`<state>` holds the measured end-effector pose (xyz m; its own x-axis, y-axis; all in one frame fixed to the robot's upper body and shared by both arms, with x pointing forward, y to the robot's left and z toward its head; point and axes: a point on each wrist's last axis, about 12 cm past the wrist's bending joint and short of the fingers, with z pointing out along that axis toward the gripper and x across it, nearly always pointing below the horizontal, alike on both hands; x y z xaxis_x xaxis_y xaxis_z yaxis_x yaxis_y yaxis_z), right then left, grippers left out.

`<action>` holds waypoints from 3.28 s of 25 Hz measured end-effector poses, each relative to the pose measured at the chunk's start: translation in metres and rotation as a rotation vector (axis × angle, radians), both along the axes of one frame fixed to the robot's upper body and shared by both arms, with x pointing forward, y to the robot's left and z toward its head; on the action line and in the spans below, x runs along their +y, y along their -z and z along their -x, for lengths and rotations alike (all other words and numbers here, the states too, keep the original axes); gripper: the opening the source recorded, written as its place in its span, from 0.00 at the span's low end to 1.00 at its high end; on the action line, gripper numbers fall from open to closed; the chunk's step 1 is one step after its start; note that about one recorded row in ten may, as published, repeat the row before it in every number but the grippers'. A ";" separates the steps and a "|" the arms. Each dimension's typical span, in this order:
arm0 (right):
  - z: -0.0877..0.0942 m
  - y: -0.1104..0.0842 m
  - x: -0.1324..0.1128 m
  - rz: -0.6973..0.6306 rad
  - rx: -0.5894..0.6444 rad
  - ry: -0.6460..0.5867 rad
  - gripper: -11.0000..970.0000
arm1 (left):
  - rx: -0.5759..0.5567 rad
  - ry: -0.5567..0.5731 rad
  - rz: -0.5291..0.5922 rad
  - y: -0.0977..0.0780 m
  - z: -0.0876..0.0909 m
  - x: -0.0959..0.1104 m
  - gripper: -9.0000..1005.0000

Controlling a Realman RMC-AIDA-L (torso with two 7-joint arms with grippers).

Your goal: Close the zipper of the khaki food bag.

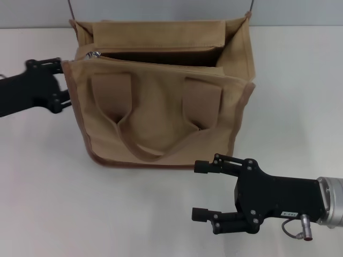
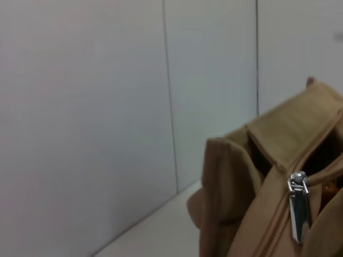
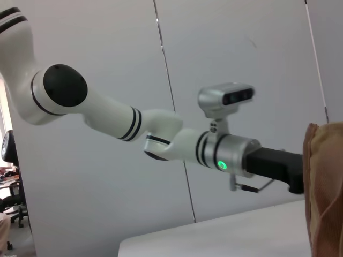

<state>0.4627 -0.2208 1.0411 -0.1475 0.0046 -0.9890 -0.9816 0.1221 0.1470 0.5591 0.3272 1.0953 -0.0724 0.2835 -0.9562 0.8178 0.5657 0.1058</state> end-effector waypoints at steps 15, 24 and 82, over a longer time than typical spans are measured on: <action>0.002 0.001 -0.001 -0.002 0.008 0.004 0.86 | -0.159 -0.032 0.252 -0.031 0.016 0.020 0.14; 0.001 -0.008 -0.001 -0.061 0.037 -0.022 0.86 | -0.177 0.054 0.308 -0.034 0.021 0.005 0.01; -0.168 -0.178 0.093 0.210 0.569 -0.026 0.43 | -0.106 -0.023 0.556 -0.026 0.018 -0.021 0.01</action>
<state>0.6303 -0.1280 1.2192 -0.6507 -0.1926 -0.7345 -0.7592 0.1819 0.6249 0.5407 0.3063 1.1210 0.0322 -0.2655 -0.9636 0.8059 0.5772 -0.1321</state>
